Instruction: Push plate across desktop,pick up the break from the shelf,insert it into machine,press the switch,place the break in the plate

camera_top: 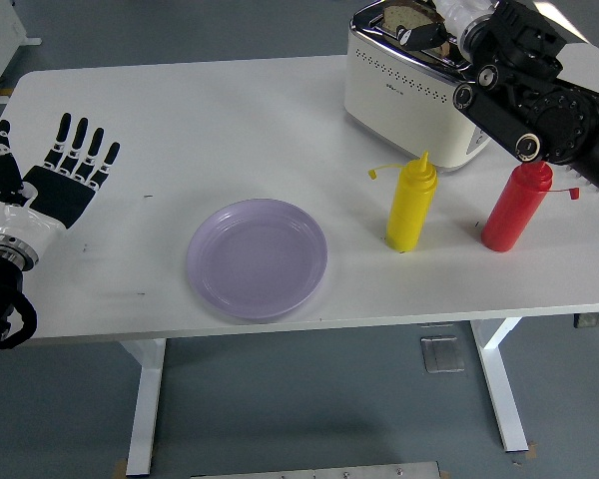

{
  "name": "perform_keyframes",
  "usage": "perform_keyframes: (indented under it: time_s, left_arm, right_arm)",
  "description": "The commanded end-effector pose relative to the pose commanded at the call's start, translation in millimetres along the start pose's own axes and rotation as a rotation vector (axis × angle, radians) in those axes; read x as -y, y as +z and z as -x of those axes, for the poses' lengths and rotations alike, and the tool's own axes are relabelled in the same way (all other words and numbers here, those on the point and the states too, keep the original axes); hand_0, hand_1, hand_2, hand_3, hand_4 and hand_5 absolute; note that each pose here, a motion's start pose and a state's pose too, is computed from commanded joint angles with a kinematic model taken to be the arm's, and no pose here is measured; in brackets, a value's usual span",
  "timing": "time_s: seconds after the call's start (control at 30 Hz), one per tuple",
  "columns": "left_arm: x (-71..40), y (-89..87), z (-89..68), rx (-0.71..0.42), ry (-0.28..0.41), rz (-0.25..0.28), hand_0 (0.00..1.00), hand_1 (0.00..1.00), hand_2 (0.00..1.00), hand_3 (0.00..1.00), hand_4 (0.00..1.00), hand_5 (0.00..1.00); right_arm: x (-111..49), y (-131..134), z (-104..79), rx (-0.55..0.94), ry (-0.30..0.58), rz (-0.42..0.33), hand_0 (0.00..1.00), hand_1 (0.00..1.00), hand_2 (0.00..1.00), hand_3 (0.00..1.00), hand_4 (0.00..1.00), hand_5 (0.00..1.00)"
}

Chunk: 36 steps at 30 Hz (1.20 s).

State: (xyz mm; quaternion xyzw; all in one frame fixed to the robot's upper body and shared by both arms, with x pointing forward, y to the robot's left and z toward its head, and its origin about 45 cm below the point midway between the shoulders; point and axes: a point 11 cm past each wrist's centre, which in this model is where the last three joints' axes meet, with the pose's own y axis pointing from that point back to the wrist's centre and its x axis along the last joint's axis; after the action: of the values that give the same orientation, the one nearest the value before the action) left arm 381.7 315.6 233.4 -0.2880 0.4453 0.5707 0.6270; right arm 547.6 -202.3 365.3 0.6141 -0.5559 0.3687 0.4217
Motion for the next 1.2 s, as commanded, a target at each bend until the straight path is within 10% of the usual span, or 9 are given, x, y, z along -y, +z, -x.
perform_keyframes:
  time_s: [0.43, 0.47, 0.63, 0.67, 0.83, 1.03, 1.07, 1.2]
  left_arm:
    - [-0.7, 1.8, 0.9, 0.0, -0.002, 0.005, 0.764, 0.679, 0.635, 0.668, 0.741, 0.998]
    - [-0.7, 2.1, 1.5, -0.001, -0.004, 0.007, 0.771, 0.69, 0.64, 0.667, 0.739, 0.998]
    - [-1.3, 4.3, 4.6, -0.012, -0.014, 0.014, 0.771, 0.69, 0.64, 0.667, 0.739, 0.998]
    - [-1.5, 4.7, 5.2, -0.014, -0.016, 0.015, 0.782, 0.708, 0.652, 0.671, 0.741, 0.998]
    - [-2.9, 6.8, 8.1, -0.026, -0.026, 0.023, 0.782, 0.708, 0.652, 0.671, 0.741, 0.998]
    - [-5.7, 8.7, 10.8, -0.046, -0.038, 0.029, 0.786, 0.718, 0.659, 0.674, 0.743, 0.998]
    - [-6.0, 8.4, 11.3, -0.051, -0.04, 0.029, 0.788, 0.72, 0.662, 0.675, 0.746, 0.998]
    - [-6.9, 7.1, 13.4, -0.063, -0.048, 0.026, 0.788, 0.72, 0.662, 0.675, 0.746, 0.998]
  right_arm:
    - [-6.5, -8.2, -31.0, 0.021, 0.055, -0.046, 0.539, 0.687, 0.737, 0.769, 0.61, 0.383]
    - [-8.0, -8.6, -35.6, 0.026, 0.064, -0.053, 0.539, 0.679, 0.721, 0.762, 0.571, 0.244]
    - [-18.7, -4.6, -60.5, 0.07, 0.119, -0.1, 0.539, 0.679, 0.721, 0.762, 0.571, 0.244]
    - [-21.1, -3.4, -65.1, 0.082, 0.129, -0.109, 0.521, 0.644, 0.698, 0.735, 0.495, 0.078]
    - [-36.3, 11.9, -87.1, 0.169, 0.179, -0.154, 0.521, 0.644, 0.698, 0.735, 0.495, 0.078]
    - [-63.1, 37.1, -113.1, 0.288, 0.229, -0.227, 0.472, 0.603, 0.68, 0.686, 0.399, 0.002]
    - [-68.7, 42.2, -118.0, 0.294, 0.24, -0.241, 0.421, 0.528, 0.641, 0.588, 0.151, 0.002]
    - [-88.0, 58.2, -134.0, 0.254, 0.281, -0.267, 0.421, 0.528, 0.641, 0.588, 0.151, 0.002]
